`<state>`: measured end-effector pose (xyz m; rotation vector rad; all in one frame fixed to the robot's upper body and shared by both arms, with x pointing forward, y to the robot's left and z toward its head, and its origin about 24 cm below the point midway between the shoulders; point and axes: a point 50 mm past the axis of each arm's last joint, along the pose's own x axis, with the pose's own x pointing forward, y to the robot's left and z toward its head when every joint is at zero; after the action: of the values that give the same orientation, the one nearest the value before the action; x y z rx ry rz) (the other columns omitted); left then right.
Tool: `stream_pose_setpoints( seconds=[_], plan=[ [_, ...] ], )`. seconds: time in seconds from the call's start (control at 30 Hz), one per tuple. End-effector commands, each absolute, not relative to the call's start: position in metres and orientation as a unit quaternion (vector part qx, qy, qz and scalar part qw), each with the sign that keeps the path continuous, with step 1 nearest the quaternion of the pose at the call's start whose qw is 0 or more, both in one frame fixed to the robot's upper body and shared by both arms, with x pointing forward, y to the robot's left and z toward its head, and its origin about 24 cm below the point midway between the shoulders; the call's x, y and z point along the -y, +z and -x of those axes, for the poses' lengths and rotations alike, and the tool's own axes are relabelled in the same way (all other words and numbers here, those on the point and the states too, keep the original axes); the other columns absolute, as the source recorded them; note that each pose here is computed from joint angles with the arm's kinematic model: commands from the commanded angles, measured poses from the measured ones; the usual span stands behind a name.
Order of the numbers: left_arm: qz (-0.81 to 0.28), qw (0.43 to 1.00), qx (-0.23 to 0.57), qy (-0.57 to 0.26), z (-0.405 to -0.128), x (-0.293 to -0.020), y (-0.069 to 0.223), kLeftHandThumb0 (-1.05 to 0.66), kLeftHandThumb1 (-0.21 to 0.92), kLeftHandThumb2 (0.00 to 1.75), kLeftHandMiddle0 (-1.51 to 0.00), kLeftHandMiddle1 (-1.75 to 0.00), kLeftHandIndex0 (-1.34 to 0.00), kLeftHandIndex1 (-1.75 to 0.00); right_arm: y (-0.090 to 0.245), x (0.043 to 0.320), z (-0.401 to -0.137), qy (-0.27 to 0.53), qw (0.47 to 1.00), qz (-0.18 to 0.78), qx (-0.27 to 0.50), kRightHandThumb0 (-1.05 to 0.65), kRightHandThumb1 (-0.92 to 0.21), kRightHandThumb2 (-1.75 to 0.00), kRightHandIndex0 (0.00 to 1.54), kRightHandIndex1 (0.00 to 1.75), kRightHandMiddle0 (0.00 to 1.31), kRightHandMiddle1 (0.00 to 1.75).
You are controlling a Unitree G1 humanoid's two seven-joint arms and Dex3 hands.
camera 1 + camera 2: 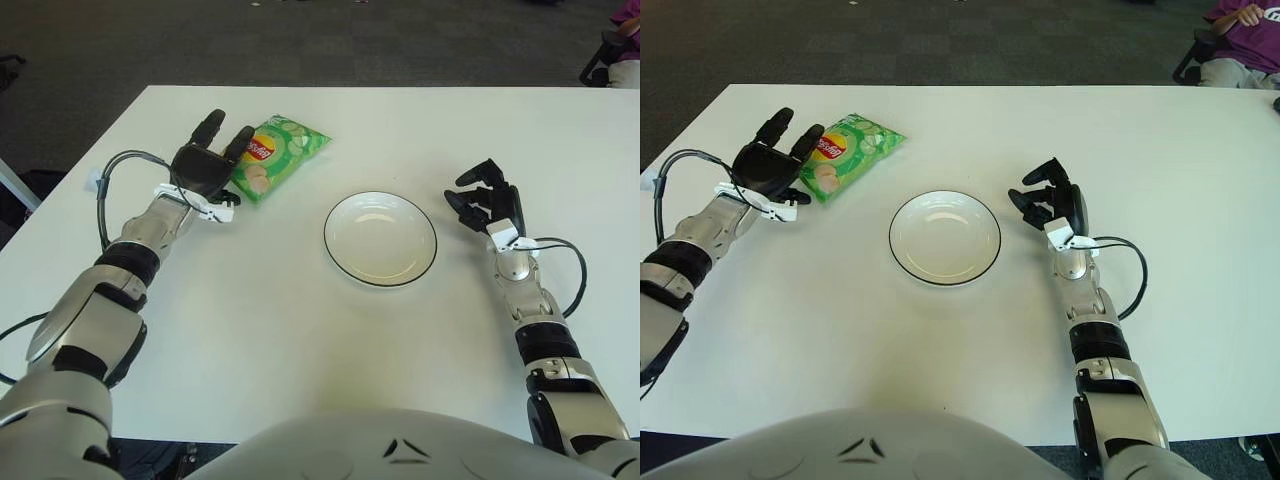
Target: Put the snack into the plate.
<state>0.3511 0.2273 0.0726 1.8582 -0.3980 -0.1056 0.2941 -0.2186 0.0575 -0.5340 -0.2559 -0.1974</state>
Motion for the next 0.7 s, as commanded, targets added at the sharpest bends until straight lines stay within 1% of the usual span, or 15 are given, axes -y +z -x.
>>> stream_pose_setpoints(
  seconds=[0.0,0.13,0.27,0.5,0.67],
  plan=[
    [-0.798,0.577,0.171,-0.034,-0.357,-0.226,0.077,-0.56,0.90,0.01,0.00,0.00,-0.06,-0.01,0.065,0.221,-0.297,-0.099,0.949,0.266,0.141,-0.35,-0.92,-0.39,0.96,0.47,0.33,1.59],
    [-0.790,0.591,0.161,-0.025,-0.359,-0.227,0.068,-0.55,0.90,0.01,0.00,0.00,-0.06,-0.01,0.065,0.220,-0.297,-0.098,0.948,0.266,0.142,-0.35,-0.92,-0.39,0.96,0.47,0.33,1.59],
    [-0.783,0.599,0.169,-0.010,-0.356,-0.227,0.059,-0.57,0.89,0.00,0.00,0.00,-0.06,-0.01,0.065,0.219,-0.297,-0.097,0.948,0.266,0.142,-0.35,-0.92,-0.39,0.96,0.47,0.33,1.59],
    [-0.776,0.602,0.190,0.001,-0.356,-0.222,0.060,-0.65,0.83,0.00,0.00,0.00,-0.08,-0.02,0.066,0.218,-0.296,-0.096,0.948,0.268,0.144,-0.35,-0.92,-0.39,0.96,0.47,0.33,1.59],
    [-0.771,0.603,0.204,0.016,-0.357,-0.216,0.060,-0.68,0.81,0.00,-0.01,0.00,-0.10,-0.03,0.067,0.218,-0.295,-0.095,0.947,0.269,0.145,-0.35,-0.92,-0.39,0.96,0.47,0.33,1.60]
  ],
)
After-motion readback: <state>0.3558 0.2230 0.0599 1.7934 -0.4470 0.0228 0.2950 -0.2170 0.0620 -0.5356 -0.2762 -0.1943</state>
